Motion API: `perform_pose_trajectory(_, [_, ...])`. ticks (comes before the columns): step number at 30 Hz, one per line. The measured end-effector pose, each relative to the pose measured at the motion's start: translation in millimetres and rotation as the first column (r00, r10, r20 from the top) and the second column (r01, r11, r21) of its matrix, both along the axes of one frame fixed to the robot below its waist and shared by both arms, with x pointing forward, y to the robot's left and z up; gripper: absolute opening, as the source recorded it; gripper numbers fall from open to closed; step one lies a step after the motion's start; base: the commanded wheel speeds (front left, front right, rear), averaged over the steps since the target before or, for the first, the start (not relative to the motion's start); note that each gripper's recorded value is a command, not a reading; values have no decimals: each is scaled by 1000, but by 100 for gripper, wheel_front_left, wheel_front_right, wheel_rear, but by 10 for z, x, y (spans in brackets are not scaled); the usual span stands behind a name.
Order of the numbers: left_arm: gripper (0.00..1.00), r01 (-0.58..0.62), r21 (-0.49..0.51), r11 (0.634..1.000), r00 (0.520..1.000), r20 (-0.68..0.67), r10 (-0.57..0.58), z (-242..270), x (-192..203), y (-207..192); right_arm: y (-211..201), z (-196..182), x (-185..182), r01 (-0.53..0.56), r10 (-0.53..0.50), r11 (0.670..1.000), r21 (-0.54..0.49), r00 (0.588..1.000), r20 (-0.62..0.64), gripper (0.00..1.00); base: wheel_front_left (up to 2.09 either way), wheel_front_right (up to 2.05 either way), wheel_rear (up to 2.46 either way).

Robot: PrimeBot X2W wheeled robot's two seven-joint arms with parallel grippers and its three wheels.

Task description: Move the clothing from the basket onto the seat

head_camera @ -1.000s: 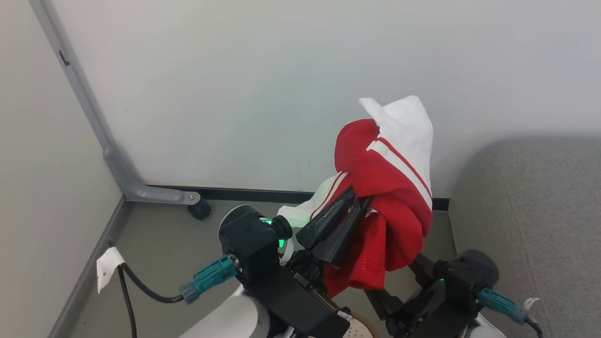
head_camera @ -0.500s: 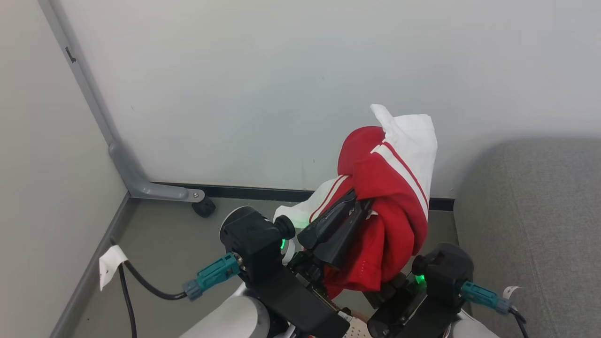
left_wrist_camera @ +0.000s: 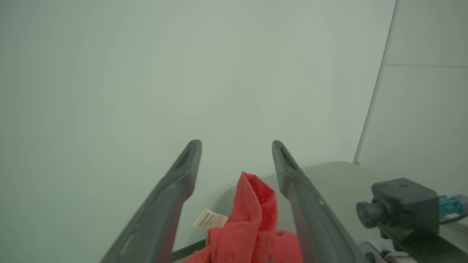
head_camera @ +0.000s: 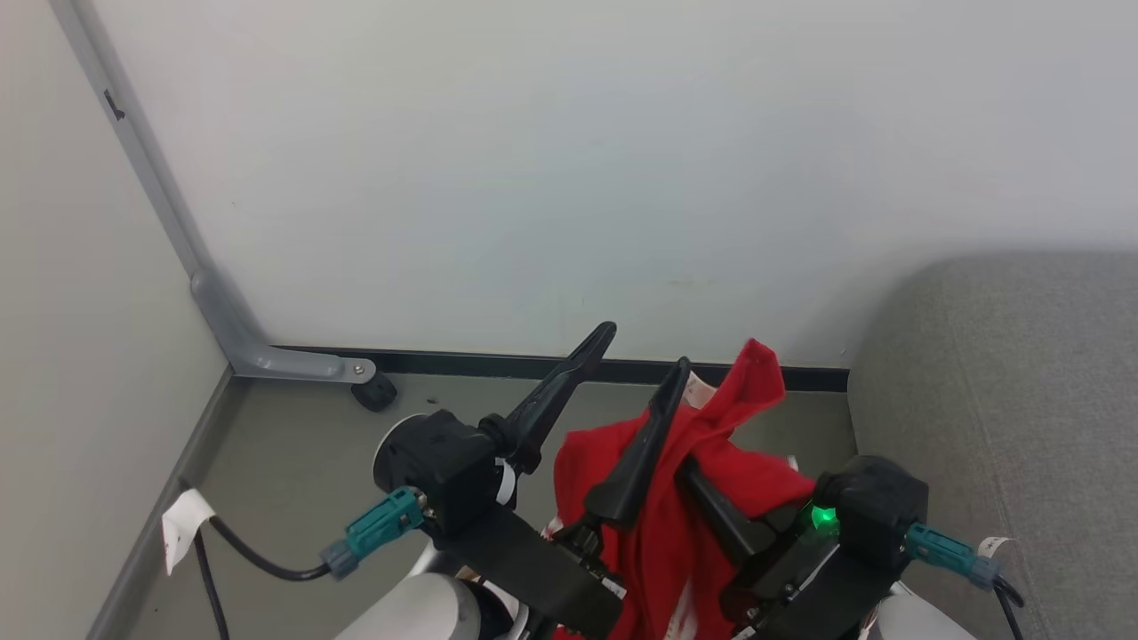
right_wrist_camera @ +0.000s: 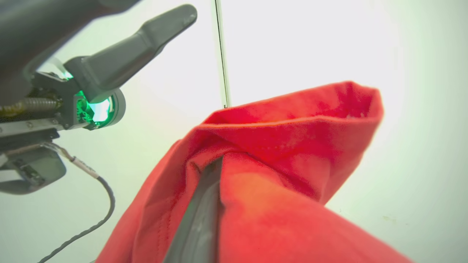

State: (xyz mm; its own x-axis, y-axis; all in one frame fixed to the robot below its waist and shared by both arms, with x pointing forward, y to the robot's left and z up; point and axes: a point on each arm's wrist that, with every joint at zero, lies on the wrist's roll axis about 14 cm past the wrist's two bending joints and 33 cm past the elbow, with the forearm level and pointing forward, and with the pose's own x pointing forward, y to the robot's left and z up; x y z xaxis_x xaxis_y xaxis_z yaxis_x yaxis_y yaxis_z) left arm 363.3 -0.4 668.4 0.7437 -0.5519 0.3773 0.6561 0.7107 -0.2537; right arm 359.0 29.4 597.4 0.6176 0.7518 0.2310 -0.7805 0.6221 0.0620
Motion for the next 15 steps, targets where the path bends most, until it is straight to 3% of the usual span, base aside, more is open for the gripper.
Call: perform_pose_trajectory(15, [100, -74, 121, 990, 986, -137, 91, -743, 60, 196, -550, -77, 293, 172, -172, 985, -4, 985, -6, 0, 0, 0, 0])
